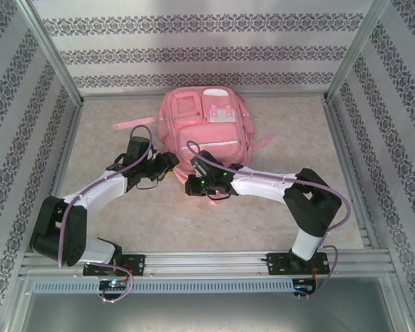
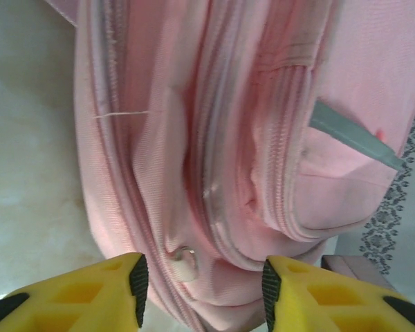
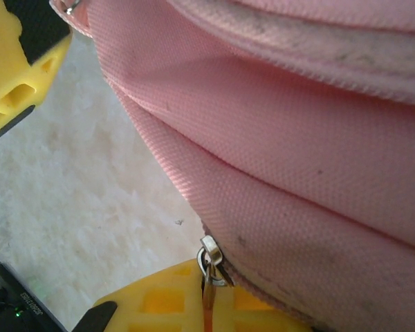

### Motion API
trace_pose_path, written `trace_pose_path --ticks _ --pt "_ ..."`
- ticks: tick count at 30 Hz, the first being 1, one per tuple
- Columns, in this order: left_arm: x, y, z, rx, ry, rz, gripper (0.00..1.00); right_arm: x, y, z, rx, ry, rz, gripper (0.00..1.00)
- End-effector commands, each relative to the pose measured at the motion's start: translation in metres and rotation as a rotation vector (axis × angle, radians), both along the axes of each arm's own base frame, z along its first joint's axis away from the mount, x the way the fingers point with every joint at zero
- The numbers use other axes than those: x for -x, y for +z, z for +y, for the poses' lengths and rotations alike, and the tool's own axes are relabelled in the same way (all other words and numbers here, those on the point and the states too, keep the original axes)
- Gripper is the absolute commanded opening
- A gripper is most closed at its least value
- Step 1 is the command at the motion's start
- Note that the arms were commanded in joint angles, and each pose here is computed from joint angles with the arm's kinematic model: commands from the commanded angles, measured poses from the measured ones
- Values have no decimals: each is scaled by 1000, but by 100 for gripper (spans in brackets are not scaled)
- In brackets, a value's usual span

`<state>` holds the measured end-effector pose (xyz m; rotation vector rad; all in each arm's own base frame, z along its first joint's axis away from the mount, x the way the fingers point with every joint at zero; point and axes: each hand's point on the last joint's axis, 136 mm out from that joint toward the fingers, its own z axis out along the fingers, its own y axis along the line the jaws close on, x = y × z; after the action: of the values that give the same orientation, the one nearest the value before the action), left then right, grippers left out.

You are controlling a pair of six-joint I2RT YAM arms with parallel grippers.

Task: Pack the student bag
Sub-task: Zip the student bag at the center of the table.

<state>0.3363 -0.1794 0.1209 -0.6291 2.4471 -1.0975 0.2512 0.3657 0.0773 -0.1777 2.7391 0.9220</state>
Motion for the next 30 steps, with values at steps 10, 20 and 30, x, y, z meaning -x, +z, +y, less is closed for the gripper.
trace_pose_path --ticks 10,20,30 --pt "-9 -20 -23 6 -42 12 17 3 9 7 -29 17 -13 0" --pt "-7 -18 3 -177 -26 21 0 3 11 -22 93 2 -71 0" --pt "-11 -7 32 -249 34 19 0 12 1 -66 222 14 -71 0"
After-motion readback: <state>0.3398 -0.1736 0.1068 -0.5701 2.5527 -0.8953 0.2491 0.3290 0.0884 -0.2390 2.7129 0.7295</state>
